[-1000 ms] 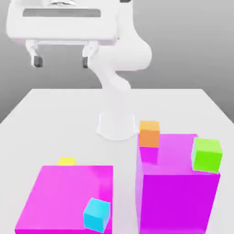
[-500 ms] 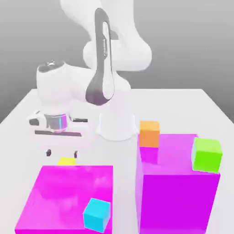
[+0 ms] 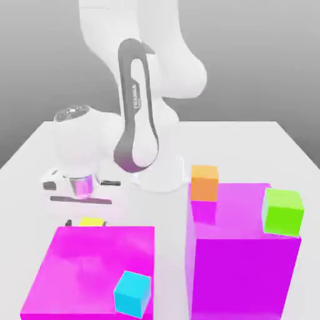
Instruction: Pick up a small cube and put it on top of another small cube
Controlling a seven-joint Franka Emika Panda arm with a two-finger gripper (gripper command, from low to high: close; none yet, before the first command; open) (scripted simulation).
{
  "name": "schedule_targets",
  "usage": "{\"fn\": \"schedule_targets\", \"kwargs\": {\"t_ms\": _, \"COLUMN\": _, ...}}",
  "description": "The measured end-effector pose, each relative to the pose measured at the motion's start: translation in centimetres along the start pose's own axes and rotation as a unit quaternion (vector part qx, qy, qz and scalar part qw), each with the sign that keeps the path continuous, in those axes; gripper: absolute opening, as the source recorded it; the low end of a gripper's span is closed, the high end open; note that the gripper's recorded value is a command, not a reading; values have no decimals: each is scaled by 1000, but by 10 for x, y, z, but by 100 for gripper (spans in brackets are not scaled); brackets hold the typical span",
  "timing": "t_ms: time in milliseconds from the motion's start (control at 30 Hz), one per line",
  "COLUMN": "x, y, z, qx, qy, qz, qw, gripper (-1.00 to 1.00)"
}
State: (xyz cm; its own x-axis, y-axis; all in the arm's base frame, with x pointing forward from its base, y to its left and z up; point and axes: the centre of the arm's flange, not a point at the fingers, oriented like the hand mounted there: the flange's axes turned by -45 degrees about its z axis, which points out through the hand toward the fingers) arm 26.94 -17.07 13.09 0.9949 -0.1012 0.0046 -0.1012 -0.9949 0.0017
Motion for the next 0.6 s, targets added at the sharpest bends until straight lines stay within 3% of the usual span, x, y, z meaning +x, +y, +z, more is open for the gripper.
{"fn": "schedule_targets", "kwargs": {"t_ms": 33, "x": -1, "y": -1, "z": 3, "qx": 0, "qy": -1, "qz": 0, "qw": 1000, "gripper": -100}}
{"fn": "schedule_targets", "kwargs": {"t_ms": 600, "x": 8, "y": 7, "z": -29, "qx": 0, "qy": 6, "qz": -2, "qw": 1000, "gripper": -100}}
